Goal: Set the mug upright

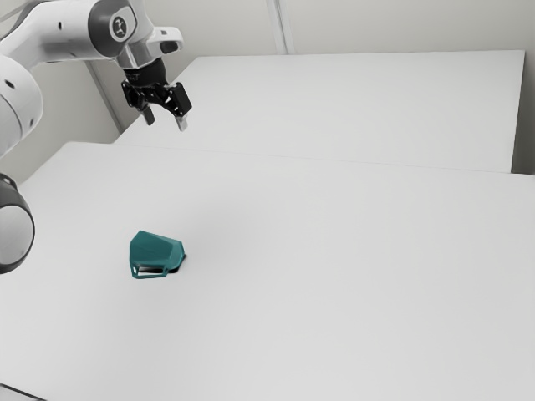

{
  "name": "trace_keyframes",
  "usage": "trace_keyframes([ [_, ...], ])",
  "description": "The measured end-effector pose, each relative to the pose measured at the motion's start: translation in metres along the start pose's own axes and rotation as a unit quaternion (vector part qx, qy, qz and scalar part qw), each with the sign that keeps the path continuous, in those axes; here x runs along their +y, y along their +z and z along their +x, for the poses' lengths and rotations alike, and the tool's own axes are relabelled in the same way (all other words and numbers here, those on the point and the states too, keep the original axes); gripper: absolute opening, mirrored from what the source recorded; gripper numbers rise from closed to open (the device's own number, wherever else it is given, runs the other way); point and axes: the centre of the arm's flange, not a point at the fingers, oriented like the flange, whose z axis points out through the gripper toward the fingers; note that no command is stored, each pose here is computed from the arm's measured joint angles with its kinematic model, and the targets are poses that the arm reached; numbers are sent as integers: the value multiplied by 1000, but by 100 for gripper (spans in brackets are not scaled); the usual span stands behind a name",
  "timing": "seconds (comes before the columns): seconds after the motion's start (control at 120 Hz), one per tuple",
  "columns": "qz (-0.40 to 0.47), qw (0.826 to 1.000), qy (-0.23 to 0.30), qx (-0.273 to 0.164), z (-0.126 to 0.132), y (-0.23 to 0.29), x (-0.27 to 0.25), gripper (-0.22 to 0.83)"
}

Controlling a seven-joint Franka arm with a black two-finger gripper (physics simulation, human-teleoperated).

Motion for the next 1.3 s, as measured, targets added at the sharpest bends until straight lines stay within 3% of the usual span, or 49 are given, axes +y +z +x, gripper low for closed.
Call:
trace_keyframes([
  [0.408, -3, 1000, -5, 5, -7, -6, -4, 62],
  [0.6, -113, 991, -69, 5, -55, 12, -65, 61],
  [0.9, -266, 956, -122, 30, -124, 63, -165, 62],
  [1.05, -310, 943, -113, 37, -149, 92, -191, 62],
  [1.3, -357, 930, -84, 32, -161, 166, -213, 62],
])
